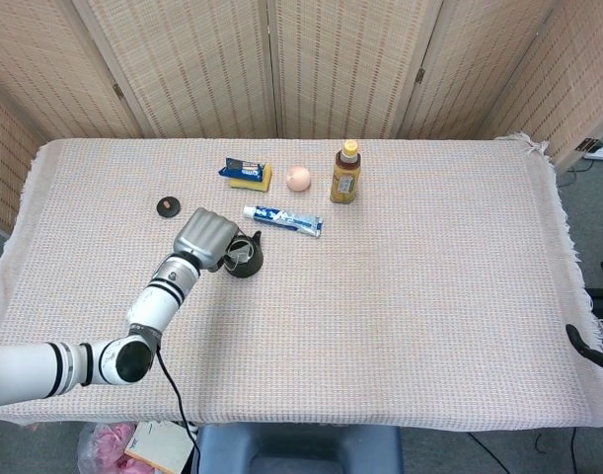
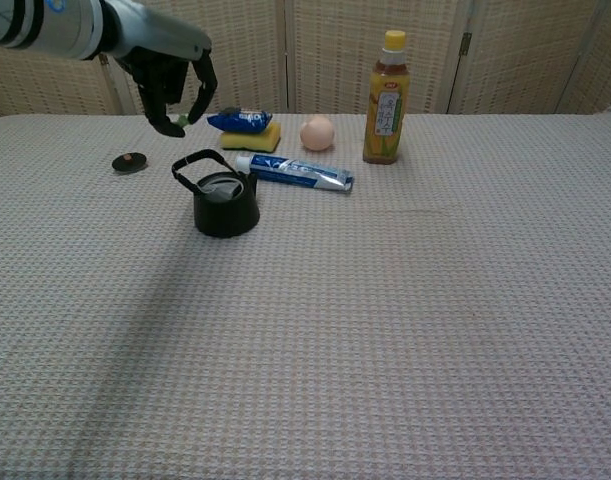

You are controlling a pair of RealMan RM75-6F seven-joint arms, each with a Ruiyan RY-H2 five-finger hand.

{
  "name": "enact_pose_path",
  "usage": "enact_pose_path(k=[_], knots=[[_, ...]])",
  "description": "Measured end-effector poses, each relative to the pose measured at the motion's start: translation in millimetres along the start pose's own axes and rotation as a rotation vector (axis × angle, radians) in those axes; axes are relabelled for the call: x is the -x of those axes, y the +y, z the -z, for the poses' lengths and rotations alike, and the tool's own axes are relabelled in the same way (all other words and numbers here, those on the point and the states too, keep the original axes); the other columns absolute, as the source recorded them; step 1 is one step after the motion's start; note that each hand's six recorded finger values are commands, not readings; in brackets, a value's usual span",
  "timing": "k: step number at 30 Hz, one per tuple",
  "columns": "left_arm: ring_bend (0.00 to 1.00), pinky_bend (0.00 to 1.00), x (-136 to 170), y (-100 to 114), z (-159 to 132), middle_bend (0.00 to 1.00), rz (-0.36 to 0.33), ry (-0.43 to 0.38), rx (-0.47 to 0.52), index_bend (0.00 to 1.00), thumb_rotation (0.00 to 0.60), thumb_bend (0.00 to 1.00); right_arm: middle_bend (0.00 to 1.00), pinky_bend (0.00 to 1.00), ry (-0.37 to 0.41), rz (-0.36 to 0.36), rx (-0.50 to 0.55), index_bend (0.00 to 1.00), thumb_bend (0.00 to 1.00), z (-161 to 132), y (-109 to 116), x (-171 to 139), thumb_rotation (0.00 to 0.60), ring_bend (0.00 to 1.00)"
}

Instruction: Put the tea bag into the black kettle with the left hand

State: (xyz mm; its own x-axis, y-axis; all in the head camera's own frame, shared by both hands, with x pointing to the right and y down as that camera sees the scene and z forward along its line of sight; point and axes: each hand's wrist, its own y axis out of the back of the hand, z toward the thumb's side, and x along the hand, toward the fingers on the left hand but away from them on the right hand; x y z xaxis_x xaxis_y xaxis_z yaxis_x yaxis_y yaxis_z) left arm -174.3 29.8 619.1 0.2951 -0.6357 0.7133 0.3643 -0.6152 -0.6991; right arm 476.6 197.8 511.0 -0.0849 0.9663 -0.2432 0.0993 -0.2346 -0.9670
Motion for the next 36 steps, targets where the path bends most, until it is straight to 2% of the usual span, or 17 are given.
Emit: enact_pose_path(k=[3,5,7,9,11,14,17,18,21,23,25,27,30,36], knots=[[0.99,1.0,6,-14,-7,1.0,0.008,-0.023,0.007,0.52,0.6,0.36,0.0,0.0,0.014,-0.005,-0.002,0.0,0.18,-3,-1,-2,0.6,0.0],[0.98,1.0,10,-22,-12,1.0,0.008,-0.04,0.008,0.46,0.6,0.36,0.0,0.0,0.02,-0.003,-0.003,0.0,0.18,-5,-1,-4,0.6,0.0],[0.95,1.0,15,-31,-16,1.0,0.009,-0.055,0.01,0.36,0.6,0.36,0.0,0.0,0.024,0.0,-0.003,0.0,0.18,-6,-1,-5,0.6,0.0],[0.91,1.0,22,-42,-22,1.0,0.023,-0.07,0.015,0.15,0.6,0.32,0.0,0.0,0.026,0.005,-0.003,0.0,0.18,-6,0,-7,0.6,0.0],[0.87,1.0,28,-50,-27,1.0,0.049,-0.083,0.017,0.02,0.6,0.26,0.0,0.0,0.027,0.008,-0.002,0.0,0.18,-6,0,-8,0.6,0.0],[0.86,1.0,39,-59,-35,1.0,0.095,-0.09,0.005,0.0,0.6,0.22,0.0,0.0,0.03,0.01,-0.002,0.0,0.18,-6,1,-10,0.6,0.0],[0.89,1.0,52,-62,-42,1.0,0.125,-0.096,-0.011,0.0,0.6,0.22,0.0,0.0,0.033,0.008,-0.002,0.0,0.18,-6,1,-11,0.6,0.0],[0.91,1.0,56,-62,-44,1.0,0.13,-0.099,-0.007,0.0,0.6,0.27,0.0,0.0,0.033,0.007,-0.001,0.0,0.18,-6,1,-11,0.6,0.0],[0.95,1.0,66,-58,-44,1.0,0.133,-0.102,0.039,0.0,0.6,0.63,0.0,0.0,0.033,0.007,0.0,0.0,0.18,-5,1,-12,0.6,0.0],[0.96,1.0,69,-53,-38,1.0,0.125,-0.092,0.094,0.0,0.6,0.78,0.0,0.0,0.035,0.006,0.0,0.0,0.18,-5,1,-13,0.6,0.0],[0.96,1.0,69,-51,-31,1.0,0.128,-0.083,0.152,0.0,0.6,0.87,0.0,0.0,0.036,0.005,-0.002,0.0,0.18,-5,1,-13,0.6,0.0],[0.97,1.0,68,-50,-25,1.0,0.147,-0.085,0.21,0.0,0.6,0.91,0.0,0.0,0.037,0.002,-0.005,0.0,0.18,-6,0,-12,0.6,0.0],[0.97,1.0,63,-50,-15,1.0,0.184,-0.093,0.268,0.0,0.6,0.92,0.0,0.0,0.036,-0.006,-0.011,0.0,0.18,-7,-2,-11,0.6,0.0],[0.97,1.0,43,-46,8,1.0,0.216,-0.066,0.317,0.0,0.6,0.92,0.0,0.0,0.026,-0.013,-0.015,0.0,0.18,-6,-5,-7,0.6,0.0]])
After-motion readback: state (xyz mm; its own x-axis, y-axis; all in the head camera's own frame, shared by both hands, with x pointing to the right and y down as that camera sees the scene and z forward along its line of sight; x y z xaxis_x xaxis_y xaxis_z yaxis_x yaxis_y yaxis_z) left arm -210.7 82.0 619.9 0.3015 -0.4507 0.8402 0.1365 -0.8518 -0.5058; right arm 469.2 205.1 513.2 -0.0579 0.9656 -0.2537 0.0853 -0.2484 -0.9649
